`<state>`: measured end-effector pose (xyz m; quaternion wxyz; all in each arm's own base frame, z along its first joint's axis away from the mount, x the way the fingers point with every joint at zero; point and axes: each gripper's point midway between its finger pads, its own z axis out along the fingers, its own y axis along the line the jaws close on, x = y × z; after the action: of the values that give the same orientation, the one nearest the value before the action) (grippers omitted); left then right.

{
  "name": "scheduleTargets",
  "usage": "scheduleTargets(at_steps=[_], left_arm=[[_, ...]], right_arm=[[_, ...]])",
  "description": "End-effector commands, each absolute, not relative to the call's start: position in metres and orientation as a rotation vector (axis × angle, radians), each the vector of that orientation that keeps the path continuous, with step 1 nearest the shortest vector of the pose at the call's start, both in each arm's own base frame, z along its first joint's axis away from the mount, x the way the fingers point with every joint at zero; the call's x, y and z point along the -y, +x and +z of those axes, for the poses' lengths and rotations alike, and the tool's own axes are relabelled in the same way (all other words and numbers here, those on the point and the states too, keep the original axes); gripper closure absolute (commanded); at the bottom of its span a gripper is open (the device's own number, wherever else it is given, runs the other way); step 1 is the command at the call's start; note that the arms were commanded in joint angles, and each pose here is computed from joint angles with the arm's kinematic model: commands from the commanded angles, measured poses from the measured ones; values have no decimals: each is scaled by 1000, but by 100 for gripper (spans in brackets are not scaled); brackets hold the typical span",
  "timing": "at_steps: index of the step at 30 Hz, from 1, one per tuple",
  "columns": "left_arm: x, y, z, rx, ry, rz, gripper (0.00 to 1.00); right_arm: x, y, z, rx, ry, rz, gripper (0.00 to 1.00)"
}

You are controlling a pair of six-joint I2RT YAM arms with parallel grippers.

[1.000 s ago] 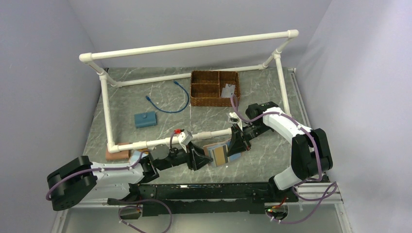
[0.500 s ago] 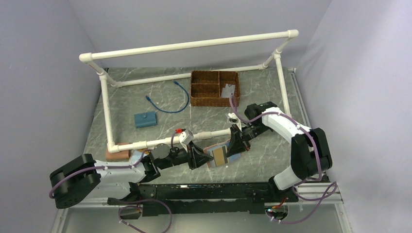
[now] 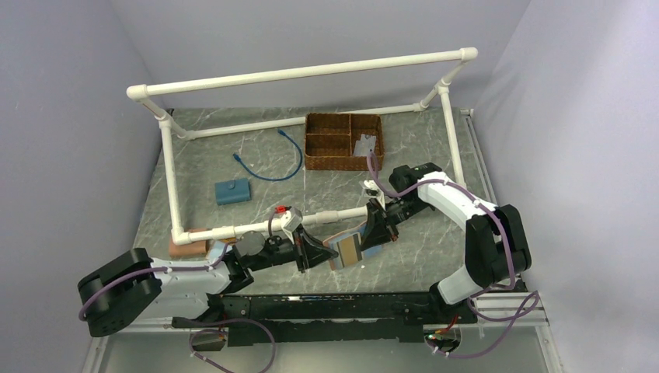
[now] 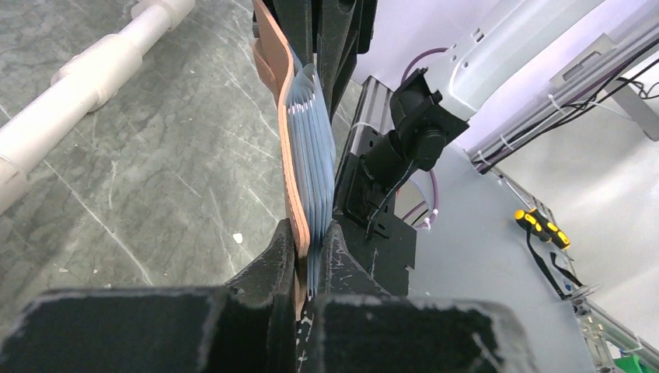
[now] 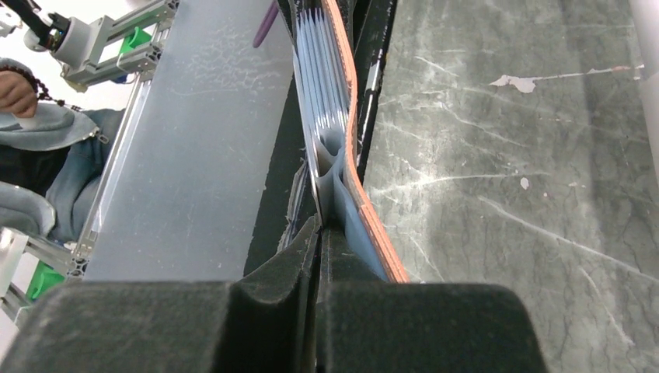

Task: Take the credit cards out of the card holder
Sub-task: Remove the credit card from the card holder.

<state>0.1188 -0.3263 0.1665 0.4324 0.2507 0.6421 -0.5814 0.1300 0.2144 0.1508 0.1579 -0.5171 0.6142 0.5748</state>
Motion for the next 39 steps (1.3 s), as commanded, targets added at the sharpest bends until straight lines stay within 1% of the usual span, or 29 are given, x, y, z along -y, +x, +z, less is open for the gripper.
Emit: scheduleTargets(at_steps=[1, 16, 28, 39], left_arm=[[320, 117, 195, -1480, 606, -1528, 100], [311, 114, 193, -1484, 627, -1683, 100], [298, 119, 195, -1519, 603, -1610, 100], [285, 114, 185, -1556, 548, -1598, 100]], right_arm=[[-220, 137, 164, -1690, -1473, 1634, 100], [-219, 134, 166, -1658, -1490, 1632, 100], [-219, 138, 162, -1692, -1484, 1618, 100], [-218, 140, 159, -1711, -1478, 1611, 100]])
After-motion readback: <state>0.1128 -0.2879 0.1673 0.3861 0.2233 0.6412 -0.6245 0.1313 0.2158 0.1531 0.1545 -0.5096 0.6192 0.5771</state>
